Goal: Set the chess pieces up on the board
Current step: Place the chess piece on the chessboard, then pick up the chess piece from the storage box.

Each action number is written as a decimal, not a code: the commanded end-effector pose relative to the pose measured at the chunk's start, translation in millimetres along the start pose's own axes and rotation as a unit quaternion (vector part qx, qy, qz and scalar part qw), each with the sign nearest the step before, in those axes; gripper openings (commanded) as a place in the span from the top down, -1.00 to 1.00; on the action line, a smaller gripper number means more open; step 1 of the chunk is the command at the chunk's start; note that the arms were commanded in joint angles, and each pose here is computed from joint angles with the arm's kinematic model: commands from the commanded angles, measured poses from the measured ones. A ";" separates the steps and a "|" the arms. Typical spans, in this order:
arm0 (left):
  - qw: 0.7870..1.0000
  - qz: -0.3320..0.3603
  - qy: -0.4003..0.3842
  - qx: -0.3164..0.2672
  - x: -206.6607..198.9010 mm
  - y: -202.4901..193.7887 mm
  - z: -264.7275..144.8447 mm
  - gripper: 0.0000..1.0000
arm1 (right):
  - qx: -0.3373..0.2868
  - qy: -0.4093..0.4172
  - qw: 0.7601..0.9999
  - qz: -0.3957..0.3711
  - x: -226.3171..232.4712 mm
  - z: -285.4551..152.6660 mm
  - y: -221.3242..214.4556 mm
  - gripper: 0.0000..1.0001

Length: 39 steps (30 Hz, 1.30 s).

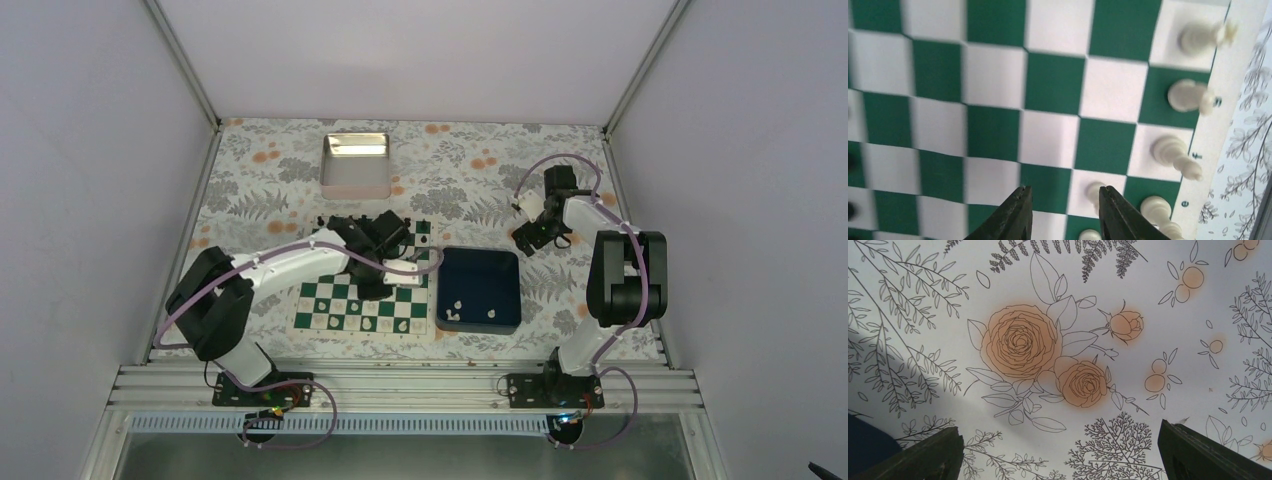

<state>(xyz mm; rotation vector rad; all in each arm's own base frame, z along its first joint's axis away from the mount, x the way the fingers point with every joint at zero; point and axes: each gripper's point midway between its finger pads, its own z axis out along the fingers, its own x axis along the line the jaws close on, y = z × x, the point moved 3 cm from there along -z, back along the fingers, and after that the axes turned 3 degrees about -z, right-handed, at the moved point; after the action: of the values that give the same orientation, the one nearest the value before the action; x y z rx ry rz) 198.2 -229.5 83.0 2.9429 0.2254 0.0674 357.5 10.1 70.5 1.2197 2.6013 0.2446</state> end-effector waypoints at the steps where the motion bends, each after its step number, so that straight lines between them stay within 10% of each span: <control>1: 0.999 0.015 0.010 -0.046 11.2 31.1 -45.6 0.29 | 0.008 0.000 1.000 -0.005 2.7 3.5 -3.6 -1.00; 17: 0.983 0.145 -0.023 -0.107 -6.1 184.9 -34.1 0.14 | 0.000 0.006 1.000 -0.008 4.1 0.9 -1.1 -1.00; 39: 0.979 0.173 -0.097 -0.047 -27.9 182.0 44.7 0.14 | 0.011 0.015 1.000 -0.012 7.6 8.3 -6.3 -1.00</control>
<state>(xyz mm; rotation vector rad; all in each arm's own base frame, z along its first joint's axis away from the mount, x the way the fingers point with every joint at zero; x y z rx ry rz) 204.0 -414.5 75.9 2.8522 -0.2776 -0.1147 356.5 10.6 69.0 1.2050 2.6142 0.2443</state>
